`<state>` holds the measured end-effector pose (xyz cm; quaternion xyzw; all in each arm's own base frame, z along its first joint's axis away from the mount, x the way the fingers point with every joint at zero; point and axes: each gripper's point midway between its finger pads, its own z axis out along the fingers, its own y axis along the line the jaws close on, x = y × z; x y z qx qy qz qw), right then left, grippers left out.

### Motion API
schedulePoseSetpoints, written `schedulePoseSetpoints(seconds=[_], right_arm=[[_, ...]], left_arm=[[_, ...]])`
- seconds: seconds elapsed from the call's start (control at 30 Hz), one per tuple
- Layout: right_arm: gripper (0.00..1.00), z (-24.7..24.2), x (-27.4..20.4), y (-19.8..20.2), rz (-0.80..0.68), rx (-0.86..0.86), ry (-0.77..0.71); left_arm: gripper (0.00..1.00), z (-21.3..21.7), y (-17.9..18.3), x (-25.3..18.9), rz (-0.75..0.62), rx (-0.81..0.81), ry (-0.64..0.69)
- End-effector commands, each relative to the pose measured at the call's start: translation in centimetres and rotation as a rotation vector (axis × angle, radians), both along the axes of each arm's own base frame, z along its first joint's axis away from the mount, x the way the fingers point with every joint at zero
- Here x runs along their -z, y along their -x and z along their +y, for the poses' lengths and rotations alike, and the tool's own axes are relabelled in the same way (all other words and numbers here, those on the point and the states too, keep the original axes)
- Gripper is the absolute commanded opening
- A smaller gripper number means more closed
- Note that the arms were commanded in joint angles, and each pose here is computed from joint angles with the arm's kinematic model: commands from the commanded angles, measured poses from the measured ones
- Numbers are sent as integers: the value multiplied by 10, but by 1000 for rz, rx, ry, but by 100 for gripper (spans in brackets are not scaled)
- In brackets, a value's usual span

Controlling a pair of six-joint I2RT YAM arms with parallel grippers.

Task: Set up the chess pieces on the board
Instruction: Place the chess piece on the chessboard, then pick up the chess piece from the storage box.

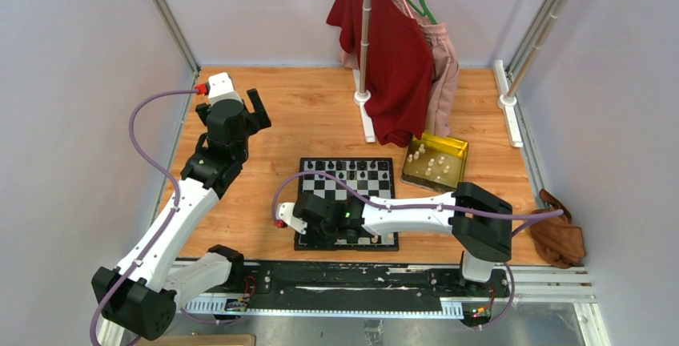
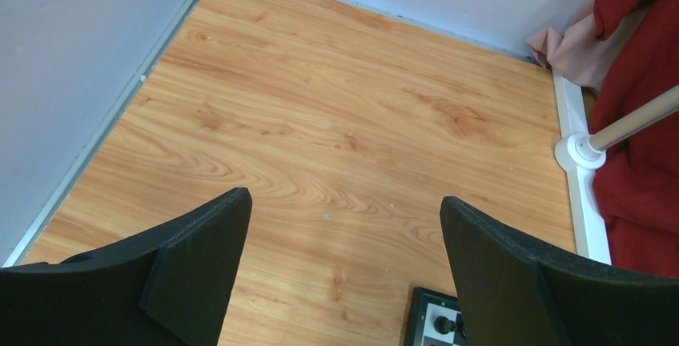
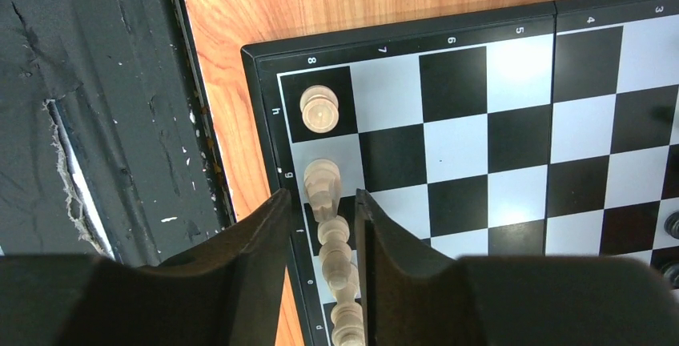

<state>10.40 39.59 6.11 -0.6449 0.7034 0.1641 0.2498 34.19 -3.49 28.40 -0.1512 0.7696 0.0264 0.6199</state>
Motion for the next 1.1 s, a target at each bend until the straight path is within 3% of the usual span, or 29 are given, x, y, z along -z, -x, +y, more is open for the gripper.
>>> schedulePoseSetpoints(seconds=[0.0, 0.2, 0.47, 0.8, 1.07], right_arm=[[40, 7, -11, 2, -29, -22, -21], [41, 10, -32, 0, -45, -18, -57], [45, -6, -106, -38, -236, 135, -171], [46, -118, -147, -132, -304, 645, -273], [50, -234, -127, -191, -300, 1119, -282]], left_arm=[[94, 2, -2, -8, -36, -6, 23], [94, 1, -2, -11, -41, -5, 27], [94, -11, -13, -25, -35, 35, 61], [93, -59, -43, -1, 65, 199, 153], [92, -85, -42, 25, 54, 330, 212]])
